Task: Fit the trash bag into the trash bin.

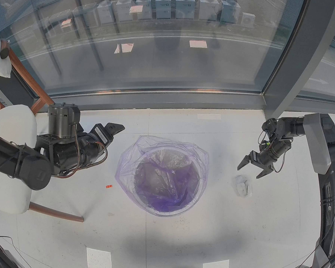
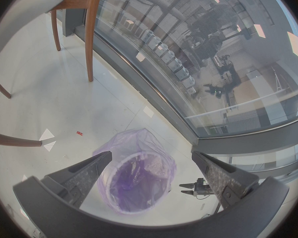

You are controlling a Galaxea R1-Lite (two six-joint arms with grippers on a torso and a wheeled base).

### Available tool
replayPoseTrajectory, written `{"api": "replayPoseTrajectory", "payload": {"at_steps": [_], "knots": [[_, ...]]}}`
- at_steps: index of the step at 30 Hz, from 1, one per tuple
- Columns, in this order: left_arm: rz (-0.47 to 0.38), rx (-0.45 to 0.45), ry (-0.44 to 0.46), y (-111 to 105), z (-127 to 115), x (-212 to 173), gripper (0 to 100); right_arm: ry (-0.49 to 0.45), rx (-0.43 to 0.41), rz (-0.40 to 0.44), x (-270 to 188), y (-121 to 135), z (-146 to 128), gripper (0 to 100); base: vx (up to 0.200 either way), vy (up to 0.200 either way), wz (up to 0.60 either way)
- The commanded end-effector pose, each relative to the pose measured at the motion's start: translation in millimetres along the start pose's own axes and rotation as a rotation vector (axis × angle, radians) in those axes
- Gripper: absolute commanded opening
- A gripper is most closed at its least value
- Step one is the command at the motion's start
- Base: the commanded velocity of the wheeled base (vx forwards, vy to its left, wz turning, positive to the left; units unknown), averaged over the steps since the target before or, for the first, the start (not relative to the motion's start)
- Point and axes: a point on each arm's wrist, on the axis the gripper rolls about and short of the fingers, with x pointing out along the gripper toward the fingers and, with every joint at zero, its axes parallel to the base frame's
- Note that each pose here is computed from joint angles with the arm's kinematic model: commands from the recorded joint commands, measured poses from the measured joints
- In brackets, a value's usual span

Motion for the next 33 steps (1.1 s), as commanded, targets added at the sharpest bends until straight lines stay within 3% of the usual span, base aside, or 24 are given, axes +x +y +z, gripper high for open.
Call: {"api": "replayPoseTrajectory", "payload": {"at_steps": [1,5,9,11,13,14,16,18,21,23,27,31,32,33], "knots": [[-0.063,0.000,-0.035,-10.1,2.8,-33.8,100,0.137,0.030,-0.022,52.4,-36.4,-6.8,100,0.000,0.000,0.00],[-0.050,0.000,-0.029,-6.3,0.5,-34.3,100,0.143,0.002,-0.022,80.2,-46.7,-7.7,100,0.000,0.000,0.00],[-0.031,0.000,-0.014,-0.5,-4.0,-35.1,100,0.071,-0.116,-0.008,115.1,-50.8,-3.7,100,0.000,0.000,0.00],[-0.027,-0.001,-0.009,1.1,-5.8,-37.0,100,0.073,-0.143,-0.042,118.0,-40.0,-6.4,100,0.000,0.000,0.00],[-0.024,-0.003,-0.005,3.5,-7.7,-41.9,100,0.109,-0.132,-0.077,93.3,-20.5,-10.6,100,0.000,0.000,0.00],[-0.024,-0.003,-0.005,4.7,-8.6,-46.2,100,0.242,-0.036,-0.103,42.3,-0.3,-26.5,100,0.000,0.000,0.00],[-0.025,-0.001,-0.006,4.4,-8.4,-46.1,100,0.390,0.031,-0.122,2.0,9.5,-45.5,100,0.000,0.000,0.00],[-0.025,-0.002,-0.008,4.4,-7.9,-46.5,100,0.635,0.086,-0.101,-65.1,25.1,-79.8,100,0.000,0.000,0.00],[-0.024,-0.002,-0.007,4.8,-8.1,-46.6,100,0.491,-0.022,-0.007,-125.8,48.9,-93.2,100,0.000,0.000,0.00],[-0.024,-0.003,-0.003,4.9,-8.8,-45.8,100,0.433,-0.032,0.037,-150.6,56.5,-101.2,100,0.000,0.000,0.00],[-0.025,-0.004,0.000,4.6,-9.2,-44.1,100,0.413,-0.029,0.039,-157.7,53.5,-101.7,100,0.000,0.000,0.00],[-0.027,-0.003,0.002,4.2,-9.9,-43.7,100,0.320,-0.097,0.064,-195.0,68.6,-121.0,100,0.000,0.000,0.00],[-0.028,-0.001,0.001,3.8,-9.6,-43.7,100,0.241,-0.167,0.084,-225.5,81.3,-141.8,100,0.000,0.000,0.00],[-0.025,-0.001,0.004,4.9,-10.5,-43.8,100,0.312,-0.161,0.063,-190.5,63.6,-173.5,100,0.000,0.000,0.00]]}}
